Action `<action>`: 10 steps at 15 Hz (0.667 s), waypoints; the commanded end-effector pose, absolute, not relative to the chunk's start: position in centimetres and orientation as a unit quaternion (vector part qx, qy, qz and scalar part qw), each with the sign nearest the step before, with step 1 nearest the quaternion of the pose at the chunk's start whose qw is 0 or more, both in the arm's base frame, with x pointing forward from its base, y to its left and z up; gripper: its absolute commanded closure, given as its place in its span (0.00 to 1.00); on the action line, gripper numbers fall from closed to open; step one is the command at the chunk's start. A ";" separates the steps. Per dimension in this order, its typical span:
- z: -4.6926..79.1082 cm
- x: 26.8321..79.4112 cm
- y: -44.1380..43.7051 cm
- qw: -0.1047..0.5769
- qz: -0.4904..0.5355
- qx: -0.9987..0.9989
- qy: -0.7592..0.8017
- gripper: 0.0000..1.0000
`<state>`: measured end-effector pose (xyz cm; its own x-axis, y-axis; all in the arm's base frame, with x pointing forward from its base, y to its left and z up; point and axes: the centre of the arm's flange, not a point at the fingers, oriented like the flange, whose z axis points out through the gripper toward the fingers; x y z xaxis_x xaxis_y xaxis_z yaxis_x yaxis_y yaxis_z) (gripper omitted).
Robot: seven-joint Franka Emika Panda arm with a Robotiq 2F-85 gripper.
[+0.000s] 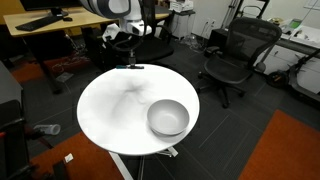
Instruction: Pick the marker and put it in the bowl
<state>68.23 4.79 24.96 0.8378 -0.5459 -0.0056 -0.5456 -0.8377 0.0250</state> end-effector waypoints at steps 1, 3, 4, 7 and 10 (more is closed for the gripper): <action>28.8 65.4 -0.1 0.010 -0.023 0.952 -0.306 0.95; 29.7 65.1 -2.9 0.012 -0.027 0.947 -0.319 0.95; 29.9 65.1 -4.4 0.012 -0.030 0.944 -0.329 0.95; 29.3 65.1 -8.1 0.014 -0.037 0.934 -0.356 0.95; 28.5 65.3 -11.5 0.025 -0.041 0.920 -0.388 0.95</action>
<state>65.57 -9.16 28.68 0.7297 -0.6829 -0.0336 -0.6800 -0.7300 0.0684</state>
